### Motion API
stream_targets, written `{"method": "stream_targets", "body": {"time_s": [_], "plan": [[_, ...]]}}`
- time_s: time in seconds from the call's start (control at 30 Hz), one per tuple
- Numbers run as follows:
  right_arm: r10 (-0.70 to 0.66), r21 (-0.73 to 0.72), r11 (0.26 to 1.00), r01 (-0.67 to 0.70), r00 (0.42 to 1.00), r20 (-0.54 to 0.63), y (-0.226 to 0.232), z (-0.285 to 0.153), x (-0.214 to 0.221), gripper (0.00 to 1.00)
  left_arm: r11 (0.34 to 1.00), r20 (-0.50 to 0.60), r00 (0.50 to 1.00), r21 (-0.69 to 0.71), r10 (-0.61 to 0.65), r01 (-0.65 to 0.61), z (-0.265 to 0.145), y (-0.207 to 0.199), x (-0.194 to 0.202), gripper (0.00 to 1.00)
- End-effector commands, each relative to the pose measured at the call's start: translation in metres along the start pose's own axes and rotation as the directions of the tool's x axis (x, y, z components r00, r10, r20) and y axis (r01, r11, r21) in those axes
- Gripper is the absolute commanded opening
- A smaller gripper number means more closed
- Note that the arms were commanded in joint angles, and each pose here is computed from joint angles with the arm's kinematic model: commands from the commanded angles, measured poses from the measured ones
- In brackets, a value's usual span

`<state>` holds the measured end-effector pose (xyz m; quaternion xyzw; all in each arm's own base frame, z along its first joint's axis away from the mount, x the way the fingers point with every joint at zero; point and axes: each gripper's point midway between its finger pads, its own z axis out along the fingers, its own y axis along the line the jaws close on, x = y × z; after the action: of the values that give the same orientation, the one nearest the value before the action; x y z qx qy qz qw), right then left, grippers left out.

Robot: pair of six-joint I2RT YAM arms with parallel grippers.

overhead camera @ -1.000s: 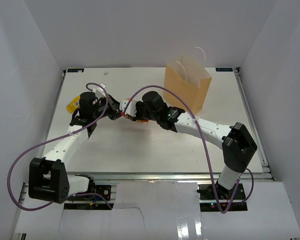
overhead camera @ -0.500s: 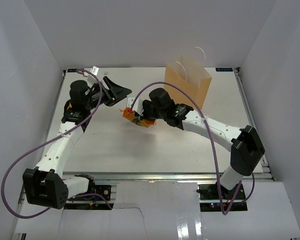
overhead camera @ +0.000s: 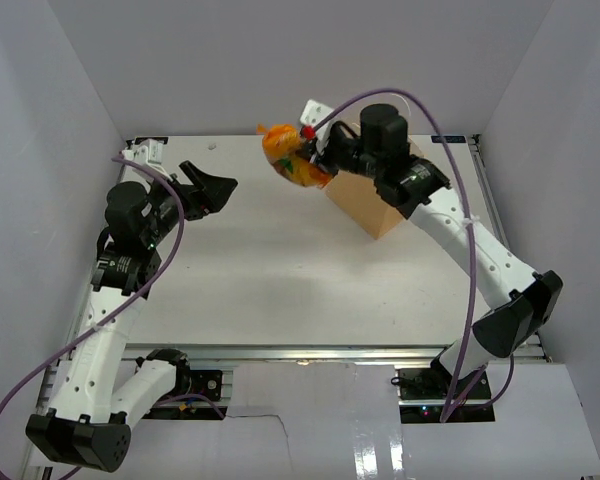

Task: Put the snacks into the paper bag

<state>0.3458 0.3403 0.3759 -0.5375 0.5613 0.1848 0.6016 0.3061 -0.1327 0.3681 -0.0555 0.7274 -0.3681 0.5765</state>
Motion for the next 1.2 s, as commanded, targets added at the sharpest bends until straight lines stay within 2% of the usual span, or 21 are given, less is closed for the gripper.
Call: {"method": "stream_targets", "body": {"time_s": [0.0,0.03,0.2,0.33,0.43,0.73,1.03,1.1,1.17], "plan": [[-0.123,0.238,0.970,0.048,0.942,0.311,-0.074,-0.078,-0.130,0.08,0.992,-0.081,0.997,-0.124,0.000,-0.010,-0.003,0.041,0.038,0.96],[-0.127,0.273,0.961,0.031,0.931,0.341,-0.087,-0.091,-0.145,0.08,0.992,-0.081,0.997,-0.128,-0.005,-0.006,-0.005,0.043,0.041,0.96],[-0.179,0.430,0.903,0.006,0.914,0.363,-0.144,-0.137,-0.161,0.08,0.990,-0.108,0.994,-0.144,-0.019,0.003,-0.008,0.053,0.057,0.96],[-0.206,0.502,0.865,0.013,0.921,0.331,-0.173,-0.152,-0.149,0.08,0.989,-0.126,0.992,-0.147,-0.023,0.004,-0.008,0.056,0.064,0.96],[-0.189,0.524,0.851,0.015,0.941,0.280,-0.189,-0.156,-0.119,0.08,0.988,-0.133,0.991,-0.153,-0.028,0.008,-0.009,0.058,0.068,0.97],[-0.080,0.477,0.879,0.000,0.986,0.148,-0.190,-0.137,-0.022,0.08,0.985,-0.161,0.986,-0.174,-0.043,0.015,-0.013,0.064,0.078,0.97],[-0.004,0.412,0.910,-0.038,0.995,0.100,-0.170,-0.129,0.026,0.08,0.980,-0.166,0.985,-0.196,-0.053,0.020,-0.016,0.067,0.081,0.98],[0.013,0.404,0.913,-0.048,0.996,0.089,-0.166,-0.126,0.035,0.12,0.975,-0.163,0.985,-0.220,-0.061,0.023,-0.015,0.072,0.081,0.98],[0.029,0.405,0.912,-0.058,0.997,0.077,-0.164,-0.125,0.044,0.25,0.969,-0.168,0.983,-0.247,-0.071,0.028,-0.012,0.077,0.081,0.98]]}}
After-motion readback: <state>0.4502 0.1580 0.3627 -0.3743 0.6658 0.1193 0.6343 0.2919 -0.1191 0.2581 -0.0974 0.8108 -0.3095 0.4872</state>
